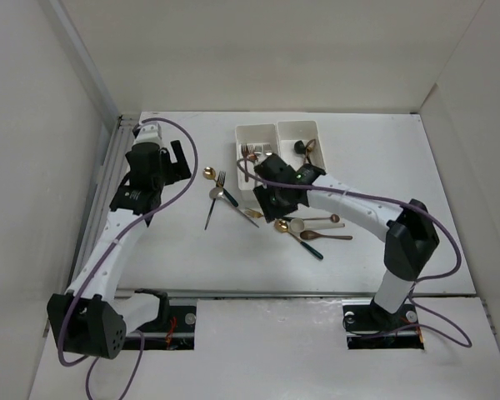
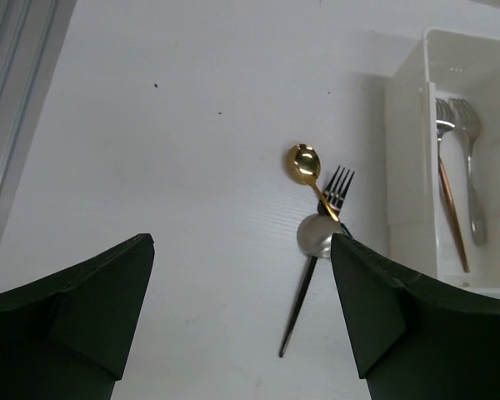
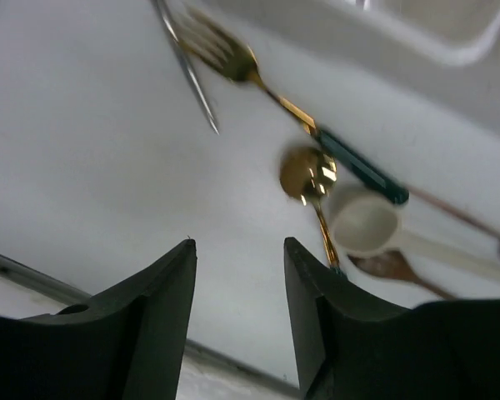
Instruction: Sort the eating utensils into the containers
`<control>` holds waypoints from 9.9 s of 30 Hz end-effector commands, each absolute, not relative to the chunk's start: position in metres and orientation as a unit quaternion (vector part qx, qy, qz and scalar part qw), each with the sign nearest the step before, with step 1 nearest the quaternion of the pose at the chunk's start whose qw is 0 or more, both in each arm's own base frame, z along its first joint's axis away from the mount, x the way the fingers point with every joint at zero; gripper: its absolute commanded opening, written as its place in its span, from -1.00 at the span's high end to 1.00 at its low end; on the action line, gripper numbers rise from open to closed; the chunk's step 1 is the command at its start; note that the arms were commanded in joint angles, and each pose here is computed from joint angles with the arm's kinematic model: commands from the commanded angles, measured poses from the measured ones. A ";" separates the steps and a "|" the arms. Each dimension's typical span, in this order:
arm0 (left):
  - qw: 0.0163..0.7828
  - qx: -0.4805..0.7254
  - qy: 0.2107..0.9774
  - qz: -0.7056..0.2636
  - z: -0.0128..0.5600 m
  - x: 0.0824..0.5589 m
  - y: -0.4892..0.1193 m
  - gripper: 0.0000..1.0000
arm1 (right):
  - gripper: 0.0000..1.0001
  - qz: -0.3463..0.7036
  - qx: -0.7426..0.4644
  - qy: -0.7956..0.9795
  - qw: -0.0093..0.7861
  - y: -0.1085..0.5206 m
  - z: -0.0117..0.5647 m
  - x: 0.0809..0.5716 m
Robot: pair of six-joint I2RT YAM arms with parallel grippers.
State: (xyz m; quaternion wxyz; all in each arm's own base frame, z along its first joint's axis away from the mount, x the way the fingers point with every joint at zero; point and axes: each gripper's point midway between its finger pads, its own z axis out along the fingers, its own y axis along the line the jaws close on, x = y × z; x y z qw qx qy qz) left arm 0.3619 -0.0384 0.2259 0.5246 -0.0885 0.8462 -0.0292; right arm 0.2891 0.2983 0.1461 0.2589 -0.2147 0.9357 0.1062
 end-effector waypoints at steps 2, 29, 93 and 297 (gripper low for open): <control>0.522 -0.131 0.839 -0.083 0.226 0.339 -0.048 -0.69 | -0.04 0.027 -0.158 0.971 0.178 0.240 0.113 0.257; 0.609 -0.178 0.769 -0.070 0.275 0.346 0.013 -0.51 | 0.23 0.021 -0.125 0.985 0.117 0.221 0.009 0.229; 0.360 -0.032 0.929 -0.080 0.126 0.357 -0.026 -0.15 | -0.45 0.023 -0.378 0.900 0.214 0.190 0.134 0.317; 0.406 -0.049 0.909 -0.081 0.164 0.348 -0.023 -0.26 | -0.07 0.110 -0.297 0.877 0.361 0.364 0.187 0.355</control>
